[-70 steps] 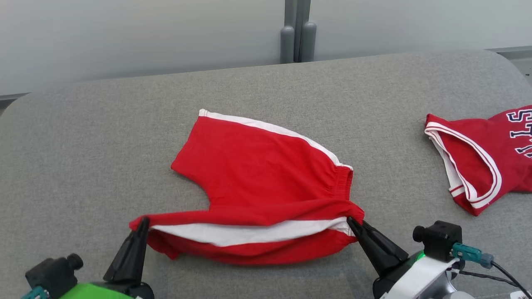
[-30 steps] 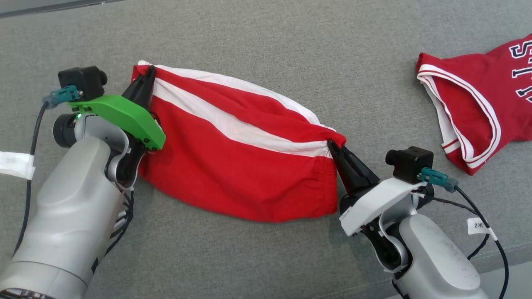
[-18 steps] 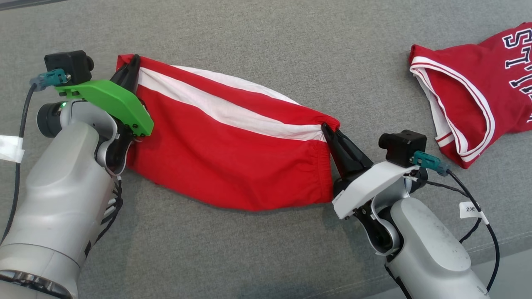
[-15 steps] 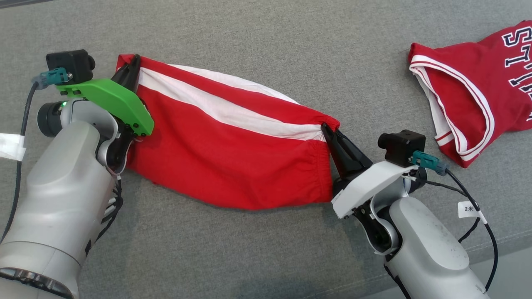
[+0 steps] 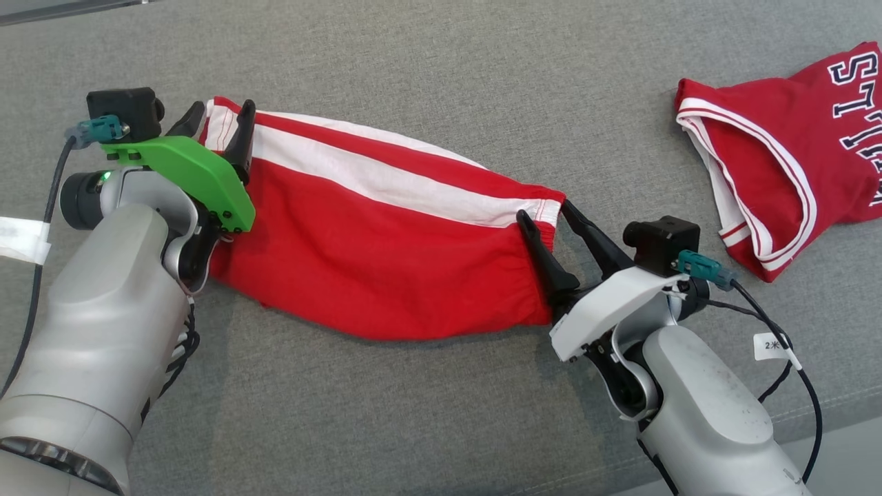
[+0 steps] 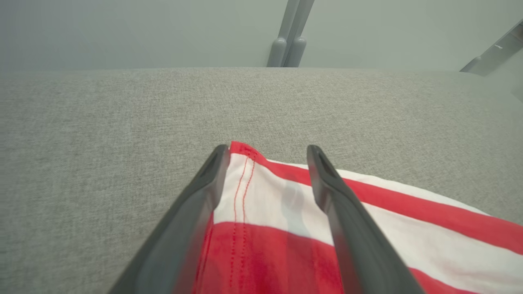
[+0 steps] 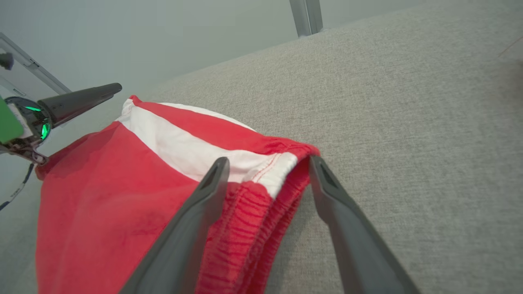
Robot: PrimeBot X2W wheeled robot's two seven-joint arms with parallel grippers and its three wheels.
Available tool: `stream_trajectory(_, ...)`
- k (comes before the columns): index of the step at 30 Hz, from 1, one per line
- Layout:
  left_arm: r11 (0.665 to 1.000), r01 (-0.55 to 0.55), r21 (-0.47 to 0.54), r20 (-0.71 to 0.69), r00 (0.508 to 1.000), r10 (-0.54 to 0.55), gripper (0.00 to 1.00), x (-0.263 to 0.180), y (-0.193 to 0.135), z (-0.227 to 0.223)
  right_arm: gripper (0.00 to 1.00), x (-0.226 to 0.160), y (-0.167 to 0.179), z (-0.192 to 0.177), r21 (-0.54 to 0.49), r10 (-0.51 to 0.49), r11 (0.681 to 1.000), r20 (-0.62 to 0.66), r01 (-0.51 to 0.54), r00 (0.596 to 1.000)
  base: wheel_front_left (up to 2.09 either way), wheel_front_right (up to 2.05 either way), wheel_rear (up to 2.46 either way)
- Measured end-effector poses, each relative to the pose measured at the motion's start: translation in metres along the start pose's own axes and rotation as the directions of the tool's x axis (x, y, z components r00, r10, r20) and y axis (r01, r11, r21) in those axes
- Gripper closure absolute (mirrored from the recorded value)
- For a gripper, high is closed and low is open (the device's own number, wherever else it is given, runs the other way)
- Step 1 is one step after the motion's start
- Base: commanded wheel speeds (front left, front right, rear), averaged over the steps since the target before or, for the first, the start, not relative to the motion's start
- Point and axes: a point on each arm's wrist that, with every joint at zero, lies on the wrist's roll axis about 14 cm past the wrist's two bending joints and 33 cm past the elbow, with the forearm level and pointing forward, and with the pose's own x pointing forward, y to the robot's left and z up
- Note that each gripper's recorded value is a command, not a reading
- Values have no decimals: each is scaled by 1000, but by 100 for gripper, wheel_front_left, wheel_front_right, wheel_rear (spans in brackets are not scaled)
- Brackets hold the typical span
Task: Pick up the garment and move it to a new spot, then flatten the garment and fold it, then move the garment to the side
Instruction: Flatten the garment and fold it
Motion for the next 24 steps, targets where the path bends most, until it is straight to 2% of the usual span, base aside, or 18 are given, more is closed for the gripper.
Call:
stream_trajectory(10,1000,-6,24,26,1000,5,0,-11,0,16,0,-10,-5,13,-26,-24,999,29,24,999,0,0,0)
stream_trajectory(15,999,-31,9,85,996,30,0,-28,7,35,0,-29,-17,21,-35,-69,997,52,71,996,0,0,0)
stream_trajectory(24,997,-69,-36,82,994,72,0,-70,11,15,0,-63,-18,40,-33,-102,994,114,106,988,0,0,0)
